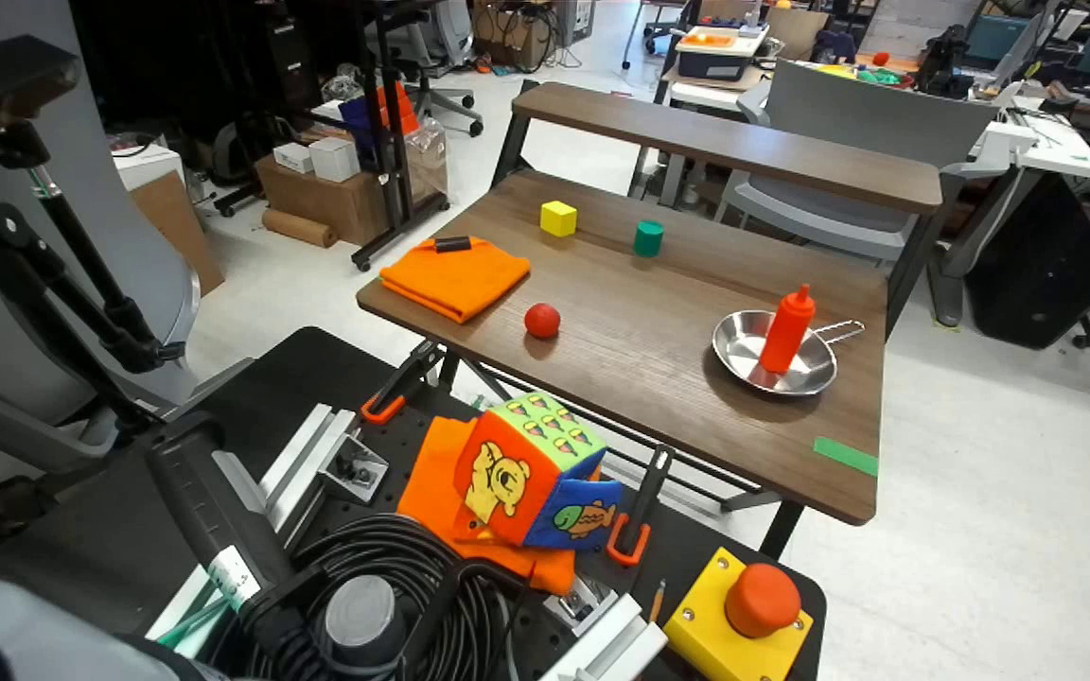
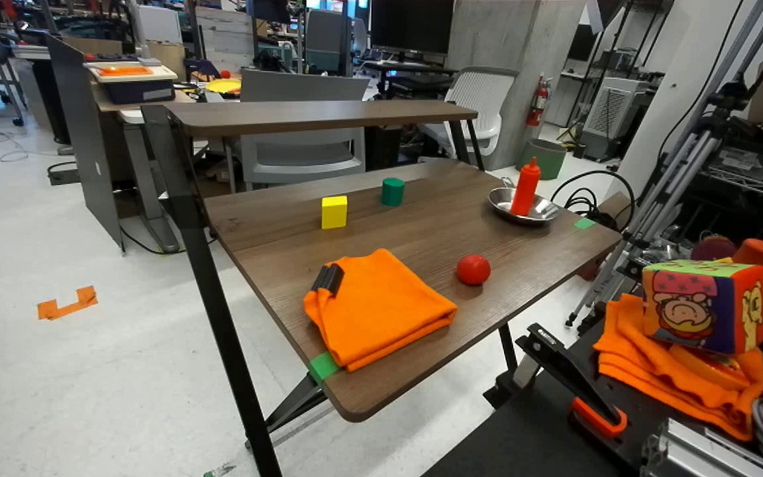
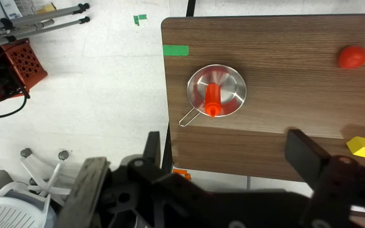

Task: Remove the orange bottle from the silver pan and put it on the table

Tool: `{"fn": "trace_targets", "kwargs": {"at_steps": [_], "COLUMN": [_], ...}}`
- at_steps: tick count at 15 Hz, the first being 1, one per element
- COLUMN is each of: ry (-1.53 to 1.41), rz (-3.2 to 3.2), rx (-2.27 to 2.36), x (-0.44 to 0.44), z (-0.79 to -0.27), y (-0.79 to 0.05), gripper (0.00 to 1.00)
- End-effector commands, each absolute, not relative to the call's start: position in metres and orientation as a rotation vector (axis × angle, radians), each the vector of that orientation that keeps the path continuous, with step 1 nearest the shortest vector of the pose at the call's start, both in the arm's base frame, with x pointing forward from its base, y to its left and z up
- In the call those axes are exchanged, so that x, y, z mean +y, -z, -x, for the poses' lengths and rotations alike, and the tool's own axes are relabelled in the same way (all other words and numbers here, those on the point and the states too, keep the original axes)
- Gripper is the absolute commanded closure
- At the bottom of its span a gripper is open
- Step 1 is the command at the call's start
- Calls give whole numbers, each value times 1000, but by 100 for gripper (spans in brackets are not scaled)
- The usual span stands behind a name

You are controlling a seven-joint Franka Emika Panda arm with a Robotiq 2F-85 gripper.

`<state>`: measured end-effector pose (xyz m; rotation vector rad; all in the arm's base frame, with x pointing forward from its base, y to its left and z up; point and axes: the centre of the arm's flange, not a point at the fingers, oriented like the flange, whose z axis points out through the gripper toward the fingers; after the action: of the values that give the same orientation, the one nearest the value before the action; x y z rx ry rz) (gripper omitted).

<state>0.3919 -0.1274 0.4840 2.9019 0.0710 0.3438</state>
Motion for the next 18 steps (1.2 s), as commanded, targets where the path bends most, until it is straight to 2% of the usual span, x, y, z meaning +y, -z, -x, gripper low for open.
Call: {"fn": "trace_targets", "kwargs": {"at_steps": [1, 18], "ry": [-267, 89], "rz": [-2936, -3127], "rx": [78, 143], "x": [-139, -188], "z": [-423, -575], "y": [-463, -287], "gripper": [0, 0]}}
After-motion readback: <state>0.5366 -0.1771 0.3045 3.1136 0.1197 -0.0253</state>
